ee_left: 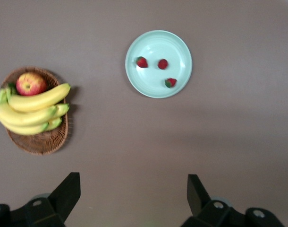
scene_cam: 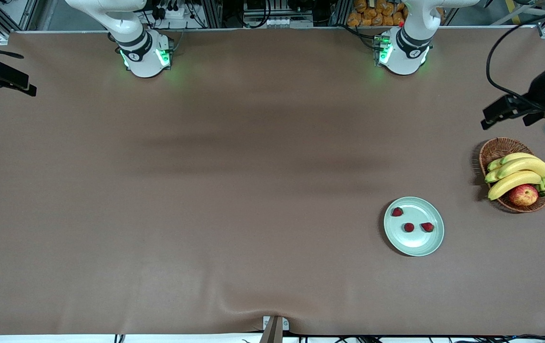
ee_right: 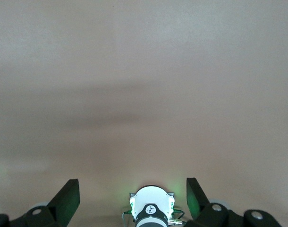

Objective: Collect all strawberries into plate

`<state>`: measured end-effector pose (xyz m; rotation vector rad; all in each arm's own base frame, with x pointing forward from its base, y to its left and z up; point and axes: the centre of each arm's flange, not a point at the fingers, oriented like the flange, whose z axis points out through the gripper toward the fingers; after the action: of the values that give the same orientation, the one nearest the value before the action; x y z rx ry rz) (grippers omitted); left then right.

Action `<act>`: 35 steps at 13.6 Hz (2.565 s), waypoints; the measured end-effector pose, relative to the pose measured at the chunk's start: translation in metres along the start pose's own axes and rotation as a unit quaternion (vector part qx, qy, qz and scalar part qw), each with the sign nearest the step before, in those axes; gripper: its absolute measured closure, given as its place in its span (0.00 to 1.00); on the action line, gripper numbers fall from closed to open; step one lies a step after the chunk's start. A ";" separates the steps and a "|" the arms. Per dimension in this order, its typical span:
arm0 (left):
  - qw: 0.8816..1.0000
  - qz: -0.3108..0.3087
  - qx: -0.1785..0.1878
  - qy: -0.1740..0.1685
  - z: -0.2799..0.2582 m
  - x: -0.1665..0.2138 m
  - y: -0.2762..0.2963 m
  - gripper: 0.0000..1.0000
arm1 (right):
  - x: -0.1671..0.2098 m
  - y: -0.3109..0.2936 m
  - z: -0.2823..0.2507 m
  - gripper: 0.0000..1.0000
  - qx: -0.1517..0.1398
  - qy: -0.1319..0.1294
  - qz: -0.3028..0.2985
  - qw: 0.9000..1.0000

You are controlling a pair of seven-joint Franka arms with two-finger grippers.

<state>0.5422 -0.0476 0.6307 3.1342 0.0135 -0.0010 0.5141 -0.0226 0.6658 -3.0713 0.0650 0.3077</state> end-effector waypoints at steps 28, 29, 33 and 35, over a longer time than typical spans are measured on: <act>0.997 0.071 0.002 -0.003 -0.004 -0.004 0.035 0.00 | 0.001 0.001 0.000 0.00 0.000 0.003 0.001 1.000; 0.997 0.071 0.002 -0.003 -0.004 -0.004 0.035 0.00 | 0.001 0.001 -0.001 0.00 0.000 0.003 0.001 1.000; 0.997 0.072 0.002 -0.004 -0.004 -0.004 0.036 0.00 | 0.001 0.001 -0.001 0.00 0.000 0.006 0.001 1.000; 0.997 0.072 0.002 -0.004 -0.003 -0.004 0.036 0.00 | 0.002 0.001 -0.001 0.00 0.000 0.007 0.001 1.000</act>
<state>0.5389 -0.0836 0.6342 3.1304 -0.2124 -0.0124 0.5158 -0.0239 0.6665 -3.0734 0.0692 0.2873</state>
